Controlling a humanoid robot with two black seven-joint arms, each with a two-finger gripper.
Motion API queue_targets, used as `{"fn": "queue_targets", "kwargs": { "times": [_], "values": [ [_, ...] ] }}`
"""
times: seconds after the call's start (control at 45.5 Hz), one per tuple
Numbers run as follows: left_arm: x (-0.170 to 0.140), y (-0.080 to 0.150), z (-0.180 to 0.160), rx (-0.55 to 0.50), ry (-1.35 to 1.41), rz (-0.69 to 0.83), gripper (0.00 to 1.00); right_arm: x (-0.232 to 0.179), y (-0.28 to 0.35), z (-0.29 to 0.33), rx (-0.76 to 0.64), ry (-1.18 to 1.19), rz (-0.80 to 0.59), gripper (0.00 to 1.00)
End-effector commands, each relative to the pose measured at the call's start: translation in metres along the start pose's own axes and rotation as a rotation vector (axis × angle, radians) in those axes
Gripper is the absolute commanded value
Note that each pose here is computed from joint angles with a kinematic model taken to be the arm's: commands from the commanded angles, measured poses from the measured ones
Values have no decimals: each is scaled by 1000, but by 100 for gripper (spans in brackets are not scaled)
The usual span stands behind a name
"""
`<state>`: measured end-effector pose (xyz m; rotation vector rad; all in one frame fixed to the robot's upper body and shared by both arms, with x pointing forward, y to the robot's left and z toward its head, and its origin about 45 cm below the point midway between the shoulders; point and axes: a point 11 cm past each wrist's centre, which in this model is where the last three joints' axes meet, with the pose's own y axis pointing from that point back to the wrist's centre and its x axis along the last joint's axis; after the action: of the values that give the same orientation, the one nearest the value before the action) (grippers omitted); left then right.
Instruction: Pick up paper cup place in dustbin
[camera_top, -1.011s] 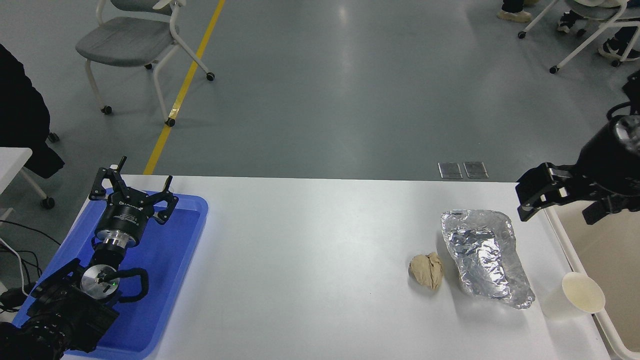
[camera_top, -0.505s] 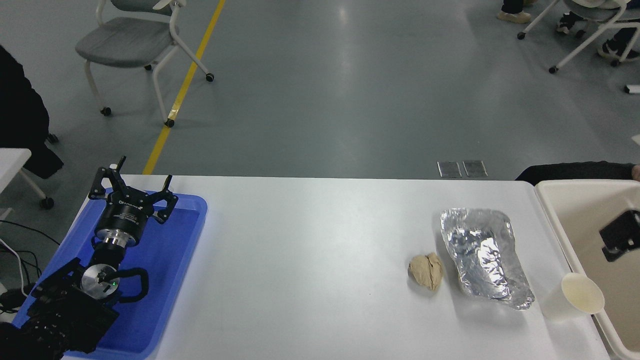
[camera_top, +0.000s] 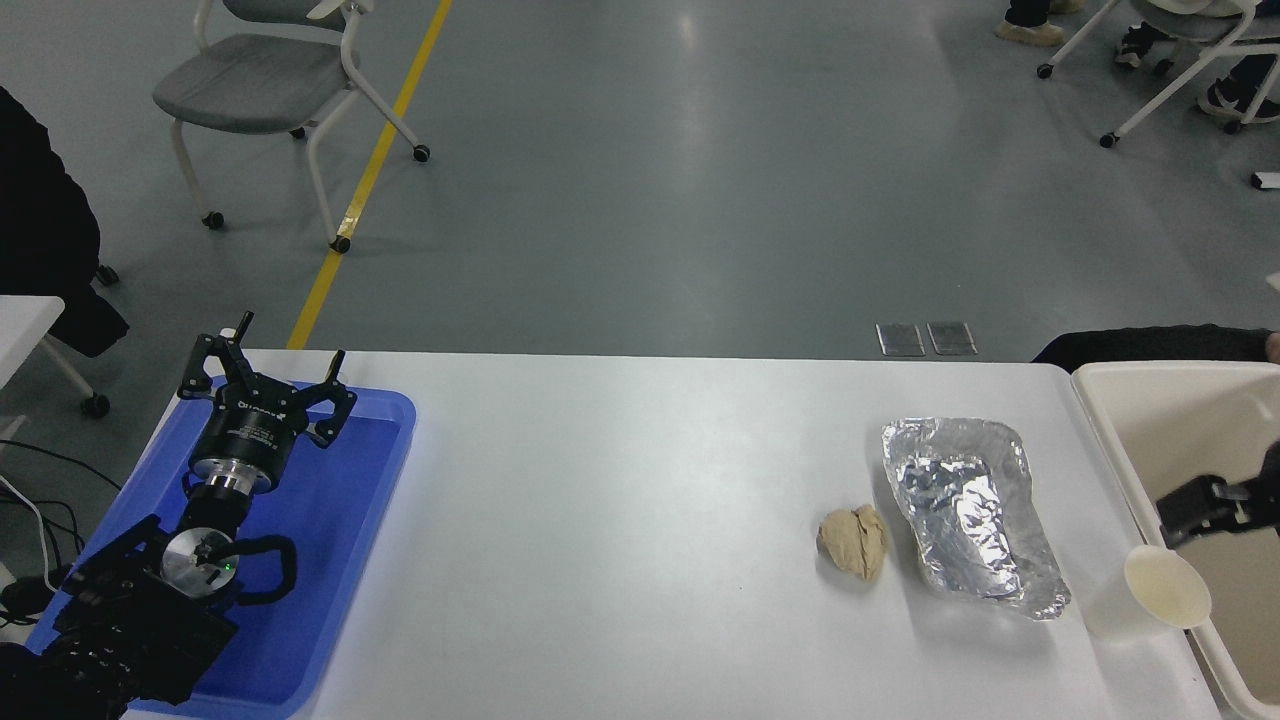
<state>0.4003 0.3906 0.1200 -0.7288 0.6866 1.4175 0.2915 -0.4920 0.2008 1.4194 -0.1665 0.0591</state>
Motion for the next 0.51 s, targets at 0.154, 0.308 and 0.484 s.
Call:
{"fn": "queue_targets", "kwargs": {
  "times": [0.154,0.308,0.484],
  "values": [
    [0,0,0,0,0,-1,100,-24,-47,18,-38,-26,29,100],
    [0,0,0,0,0,-1,100,-25,-61,21,-62,-22,71,100],
    [0,0,0,0,0,-1,100,-30,-71,24,-79,-18,94,100]
  ]
}}
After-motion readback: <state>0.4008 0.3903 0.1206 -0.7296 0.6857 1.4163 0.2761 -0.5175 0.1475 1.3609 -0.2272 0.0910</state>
